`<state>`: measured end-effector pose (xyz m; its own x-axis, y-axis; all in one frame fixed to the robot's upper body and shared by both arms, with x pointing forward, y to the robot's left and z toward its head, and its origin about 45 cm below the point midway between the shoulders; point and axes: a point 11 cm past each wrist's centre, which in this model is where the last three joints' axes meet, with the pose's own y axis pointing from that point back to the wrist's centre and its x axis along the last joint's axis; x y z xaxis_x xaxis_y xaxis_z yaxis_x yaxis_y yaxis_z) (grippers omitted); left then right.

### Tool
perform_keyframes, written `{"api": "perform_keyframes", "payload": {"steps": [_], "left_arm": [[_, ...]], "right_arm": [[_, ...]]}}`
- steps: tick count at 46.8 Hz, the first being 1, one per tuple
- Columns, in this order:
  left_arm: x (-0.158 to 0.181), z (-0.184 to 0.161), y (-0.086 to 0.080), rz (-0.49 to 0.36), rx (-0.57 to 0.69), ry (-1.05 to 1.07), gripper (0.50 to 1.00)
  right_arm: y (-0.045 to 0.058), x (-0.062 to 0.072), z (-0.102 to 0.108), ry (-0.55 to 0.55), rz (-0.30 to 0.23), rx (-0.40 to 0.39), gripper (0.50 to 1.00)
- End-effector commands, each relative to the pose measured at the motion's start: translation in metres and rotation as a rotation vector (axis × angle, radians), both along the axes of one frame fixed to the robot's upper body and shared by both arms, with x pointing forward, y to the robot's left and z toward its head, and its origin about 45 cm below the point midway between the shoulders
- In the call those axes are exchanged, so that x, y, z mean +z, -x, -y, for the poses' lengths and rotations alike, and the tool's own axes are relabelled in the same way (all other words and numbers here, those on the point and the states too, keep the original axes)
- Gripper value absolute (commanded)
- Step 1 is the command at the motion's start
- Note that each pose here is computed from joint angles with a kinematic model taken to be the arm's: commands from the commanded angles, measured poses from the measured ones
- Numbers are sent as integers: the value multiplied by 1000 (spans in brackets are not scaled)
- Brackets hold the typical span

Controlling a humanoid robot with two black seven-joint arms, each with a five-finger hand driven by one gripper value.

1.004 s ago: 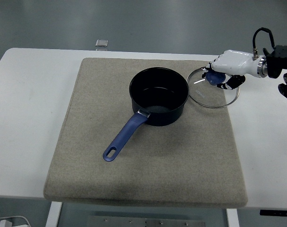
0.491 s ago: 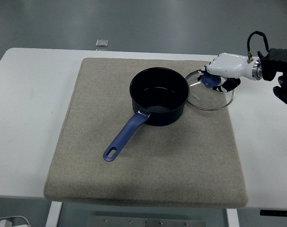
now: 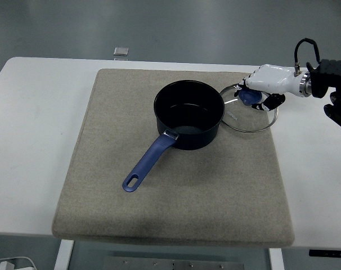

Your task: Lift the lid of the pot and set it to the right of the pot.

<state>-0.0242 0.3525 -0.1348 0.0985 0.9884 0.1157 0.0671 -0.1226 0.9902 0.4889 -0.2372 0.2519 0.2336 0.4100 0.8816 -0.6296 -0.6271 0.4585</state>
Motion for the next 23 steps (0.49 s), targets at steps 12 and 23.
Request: {"api": "perform_keyframes", "payload": {"steps": [12, 23], "left_arm": [[0, 0, 0, 0, 0, 0, 1000], [0, 0, 0, 0, 0, 0, 1000]], "right_arm": [[0, 0, -3, -5, 2, 6, 500], [1, -1, -7, -15, -5, 11, 541]]}}
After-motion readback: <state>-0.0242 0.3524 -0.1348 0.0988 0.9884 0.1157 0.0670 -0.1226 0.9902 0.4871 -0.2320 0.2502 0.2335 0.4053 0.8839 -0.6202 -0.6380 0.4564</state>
